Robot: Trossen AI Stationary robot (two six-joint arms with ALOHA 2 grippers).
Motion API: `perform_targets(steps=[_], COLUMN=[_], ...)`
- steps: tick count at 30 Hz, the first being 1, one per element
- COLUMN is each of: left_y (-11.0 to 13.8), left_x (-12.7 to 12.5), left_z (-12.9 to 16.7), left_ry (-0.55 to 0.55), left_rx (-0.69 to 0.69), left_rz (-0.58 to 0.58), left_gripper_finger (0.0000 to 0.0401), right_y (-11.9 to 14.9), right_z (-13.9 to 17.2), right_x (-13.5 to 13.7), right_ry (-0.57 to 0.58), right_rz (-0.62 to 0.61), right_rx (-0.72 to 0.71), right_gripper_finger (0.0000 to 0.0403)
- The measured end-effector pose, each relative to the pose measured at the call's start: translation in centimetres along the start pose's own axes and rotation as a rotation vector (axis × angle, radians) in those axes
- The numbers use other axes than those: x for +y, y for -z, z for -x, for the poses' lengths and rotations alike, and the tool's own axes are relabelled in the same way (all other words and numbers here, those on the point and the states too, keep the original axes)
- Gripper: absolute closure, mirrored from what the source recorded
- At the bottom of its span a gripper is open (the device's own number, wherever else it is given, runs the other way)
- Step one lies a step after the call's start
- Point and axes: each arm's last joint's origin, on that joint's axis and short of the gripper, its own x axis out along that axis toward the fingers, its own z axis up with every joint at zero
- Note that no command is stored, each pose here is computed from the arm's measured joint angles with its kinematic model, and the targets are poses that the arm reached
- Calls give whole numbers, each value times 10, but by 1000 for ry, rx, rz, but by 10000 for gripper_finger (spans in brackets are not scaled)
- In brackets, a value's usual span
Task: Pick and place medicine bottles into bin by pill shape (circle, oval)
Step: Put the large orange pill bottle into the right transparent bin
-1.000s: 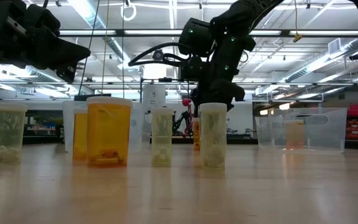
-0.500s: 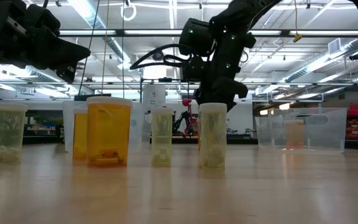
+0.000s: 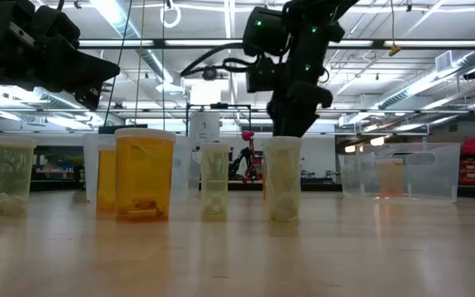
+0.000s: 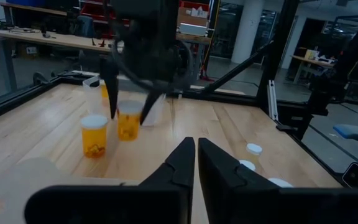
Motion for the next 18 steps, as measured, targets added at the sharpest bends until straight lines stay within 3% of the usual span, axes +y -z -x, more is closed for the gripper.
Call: perform_targets(steps=[18], left_y=[0], left_x=[0], left_z=[0], left_ry=[0], left_rx=[0], left_rz=[0], left_gripper_finger=[374], right_y=[25], right_z=[93], right_x=[-7], right_ry=[78], right_rz=[-120], right_rx=[-118], right_gripper_finger=[170])
